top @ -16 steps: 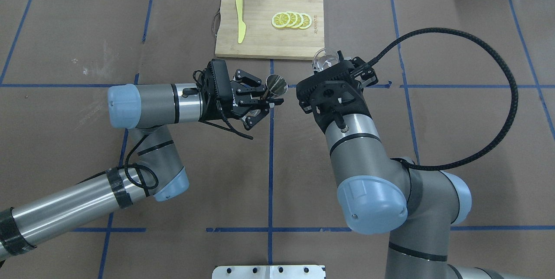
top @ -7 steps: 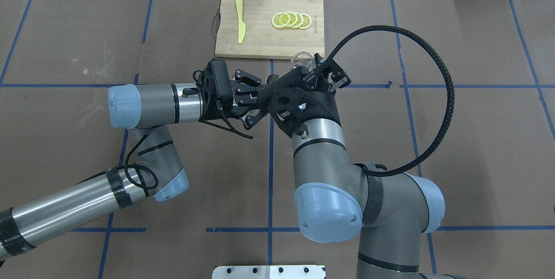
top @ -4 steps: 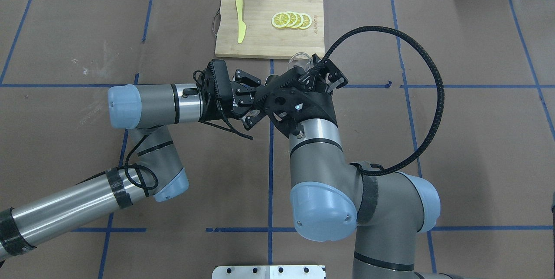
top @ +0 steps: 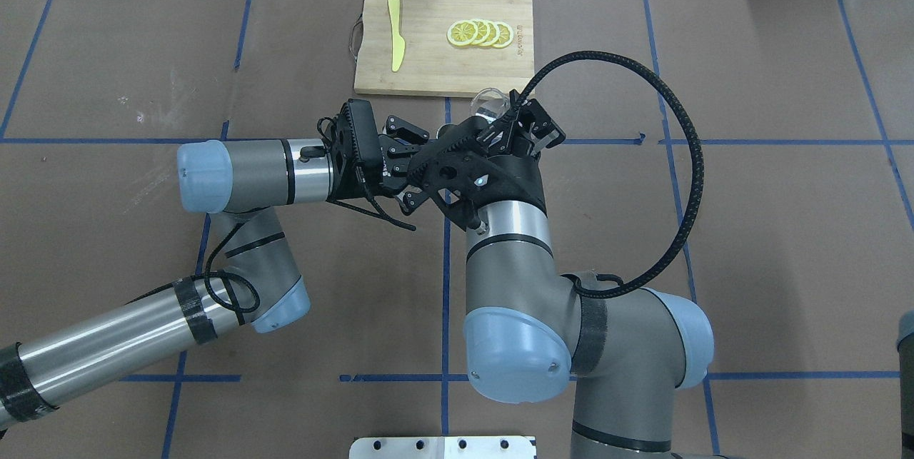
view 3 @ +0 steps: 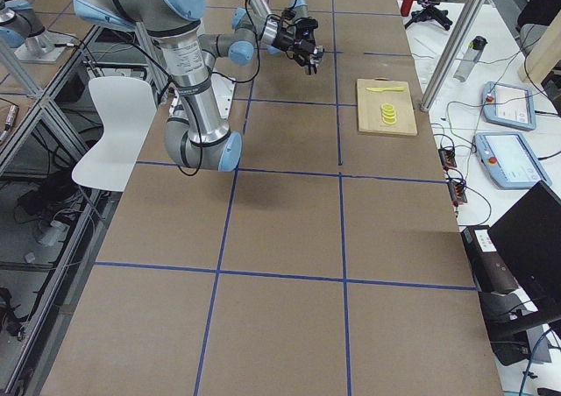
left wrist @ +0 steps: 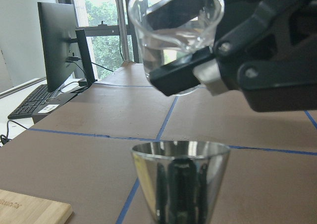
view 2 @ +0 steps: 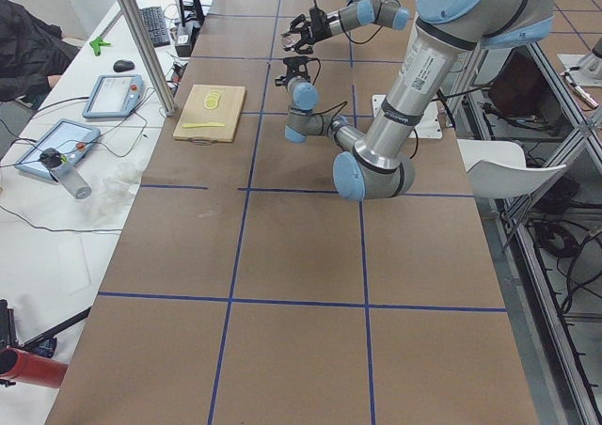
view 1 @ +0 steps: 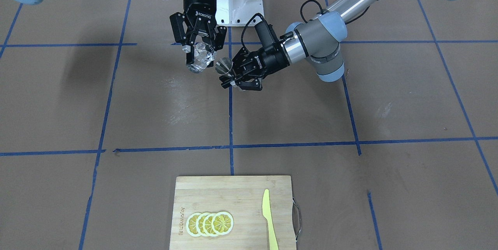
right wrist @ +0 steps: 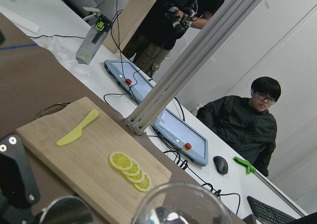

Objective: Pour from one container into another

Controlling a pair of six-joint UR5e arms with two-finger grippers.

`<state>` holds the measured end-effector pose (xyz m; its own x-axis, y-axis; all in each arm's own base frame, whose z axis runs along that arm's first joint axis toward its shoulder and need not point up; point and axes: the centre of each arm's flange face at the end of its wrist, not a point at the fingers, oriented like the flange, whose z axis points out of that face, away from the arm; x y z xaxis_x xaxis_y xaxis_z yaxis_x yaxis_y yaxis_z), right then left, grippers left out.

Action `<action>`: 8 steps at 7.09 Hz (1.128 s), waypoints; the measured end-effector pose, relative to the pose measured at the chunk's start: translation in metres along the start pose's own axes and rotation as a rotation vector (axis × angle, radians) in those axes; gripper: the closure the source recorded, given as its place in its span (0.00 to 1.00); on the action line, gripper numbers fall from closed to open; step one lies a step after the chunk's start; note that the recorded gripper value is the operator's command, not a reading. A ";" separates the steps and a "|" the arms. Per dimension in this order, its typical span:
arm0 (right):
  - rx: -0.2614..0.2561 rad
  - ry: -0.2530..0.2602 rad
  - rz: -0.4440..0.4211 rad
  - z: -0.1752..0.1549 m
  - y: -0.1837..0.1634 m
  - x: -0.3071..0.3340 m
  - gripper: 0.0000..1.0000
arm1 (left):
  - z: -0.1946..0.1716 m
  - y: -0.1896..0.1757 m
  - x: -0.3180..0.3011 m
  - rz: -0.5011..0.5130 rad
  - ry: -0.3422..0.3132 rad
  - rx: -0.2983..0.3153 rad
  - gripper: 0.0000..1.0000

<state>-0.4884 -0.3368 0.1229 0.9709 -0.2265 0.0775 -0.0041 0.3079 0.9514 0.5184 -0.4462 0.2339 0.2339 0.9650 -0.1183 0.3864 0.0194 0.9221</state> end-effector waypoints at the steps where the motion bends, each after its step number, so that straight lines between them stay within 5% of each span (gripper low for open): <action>1: 0.001 0.000 -0.003 -0.002 0.000 -0.002 1.00 | 0.000 0.001 0.000 0.000 0.000 -0.001 1.00; 8: 0.004 -0.004 -0.033 -0.006 0.002 -0.008 1.00 | -0.001 0.001 0.000 0.000 0.000 -0.001 1.00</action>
<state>-0.4946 -0.3288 0.1220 0.9695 -0.2404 0.0471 0.0270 0.2962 0.9547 0.5181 -0.4456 0.2351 0.2333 0.9651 -0.1186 0.3857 0.0201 0.9224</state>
